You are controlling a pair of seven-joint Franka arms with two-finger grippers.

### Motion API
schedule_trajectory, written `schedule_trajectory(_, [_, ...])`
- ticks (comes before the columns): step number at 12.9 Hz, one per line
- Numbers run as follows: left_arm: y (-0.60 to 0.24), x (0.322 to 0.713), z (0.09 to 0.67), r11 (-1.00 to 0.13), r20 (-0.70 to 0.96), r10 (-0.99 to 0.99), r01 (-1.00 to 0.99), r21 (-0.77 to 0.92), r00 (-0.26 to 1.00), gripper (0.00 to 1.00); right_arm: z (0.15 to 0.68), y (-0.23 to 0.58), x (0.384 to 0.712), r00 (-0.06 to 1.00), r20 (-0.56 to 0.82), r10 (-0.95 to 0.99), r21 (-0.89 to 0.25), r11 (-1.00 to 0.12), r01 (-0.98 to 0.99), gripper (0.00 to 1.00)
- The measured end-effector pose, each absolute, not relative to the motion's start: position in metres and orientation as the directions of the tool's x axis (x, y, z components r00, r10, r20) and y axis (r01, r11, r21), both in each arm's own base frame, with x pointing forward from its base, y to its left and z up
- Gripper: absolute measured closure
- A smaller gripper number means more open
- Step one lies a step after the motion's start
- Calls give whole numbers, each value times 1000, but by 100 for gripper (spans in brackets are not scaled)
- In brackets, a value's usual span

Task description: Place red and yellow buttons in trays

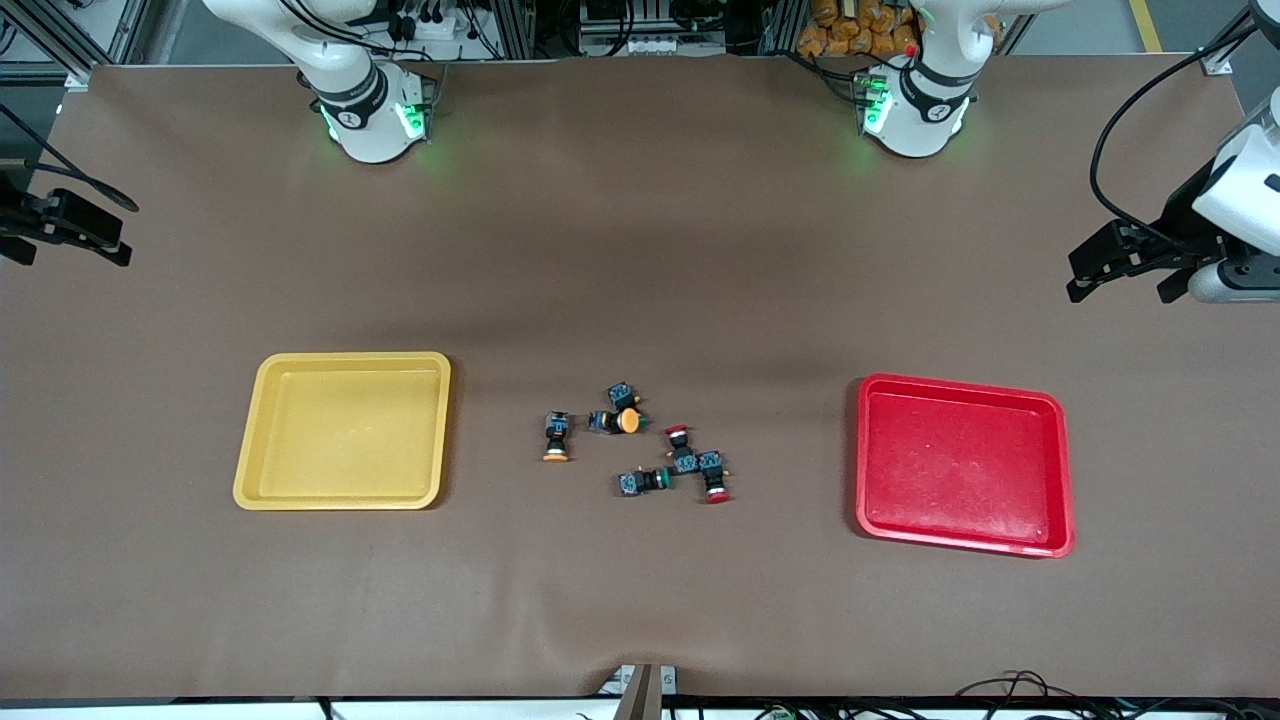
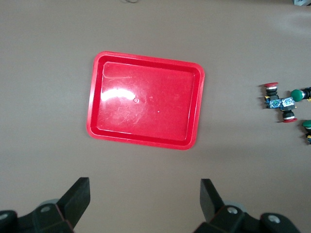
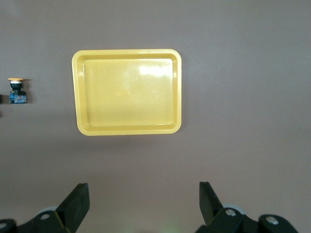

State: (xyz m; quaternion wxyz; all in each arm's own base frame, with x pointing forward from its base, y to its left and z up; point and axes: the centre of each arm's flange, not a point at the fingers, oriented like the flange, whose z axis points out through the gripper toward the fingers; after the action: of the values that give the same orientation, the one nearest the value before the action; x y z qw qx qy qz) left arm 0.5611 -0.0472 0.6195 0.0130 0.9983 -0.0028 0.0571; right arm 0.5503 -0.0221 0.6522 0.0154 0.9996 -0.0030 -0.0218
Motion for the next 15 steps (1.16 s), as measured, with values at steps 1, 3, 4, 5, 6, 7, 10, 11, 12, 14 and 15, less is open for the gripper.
schedule_trajectory(1, [-47, 561, 618, -1000, 110, -4, -7, 25, 994, 0, 651, -21, 551, 999, -44, -5, 30, -1000, -4, 0])
schedule_trajectory(3, [-49, 563, 612, -1000, 97, -7, -10, 25, 995, 0, 647, -17, 552, 999, -41, 4, 30, -1000, 5, 0])
schedule_trajectory(4, [-50, 564, 608, -1000, 90, -9, -11, 25, 996, 0, 646, -16, 552, 999, -41, 5, 30, -1000, 7, 0])
schedule_trajectory(5, [-52, 566, 603, -1000, 79, -13, -15, 25, 997, 0, 645, -16, 552, 999, -41, 6, 30, -1000, 7, 0])
schedule_trajectory(6, [-57, 570, 593, -1000, 61, -14, -16, 25, 998, 0, 645, -16, 552, 999, -42, 6, 30, -1000, 7, 0])
schedule_trajectory(7, [-65, 574, 580, -1000, 38, -12, -13, 27, 999, 0, 645, -16, 552, 999, -43, 6, 30, -1000, 7, 0])
schedule_trajectory(10, [-85, 590, 540, -999, -22, 15, 16, 30, 1000, 0, 644, -16, 552, 999, -45, 6, 30, -1000, 7, 0])
schedule_trajectory(11, [-89, 597, 529, -999, -34, 24, 25, 32, 999, 0, 643, -16, 552, 999, -46, 6, 30, -1000, 7, 0])
schedule_trajectory(12, [-98, 605, 515, -999, -51, 39, 41, 33, 998, 0, 643, -16, 552, 999, -46, 6, 30, -1000, 7, 0])
schedule_trajectory(14, [-131, 625, 482, -995, -61, 94, 96, 38, 994, 0, 642, -16, 552, 999, -47, 6, 30, -1000, 7, 0])
schedule_trajectory(15, [-153, 636, 463, -991, -54, 126, 129, 45, 991, 0, 642, -16, 552, 999, -47, 6, 30, -1000, 7, 0])
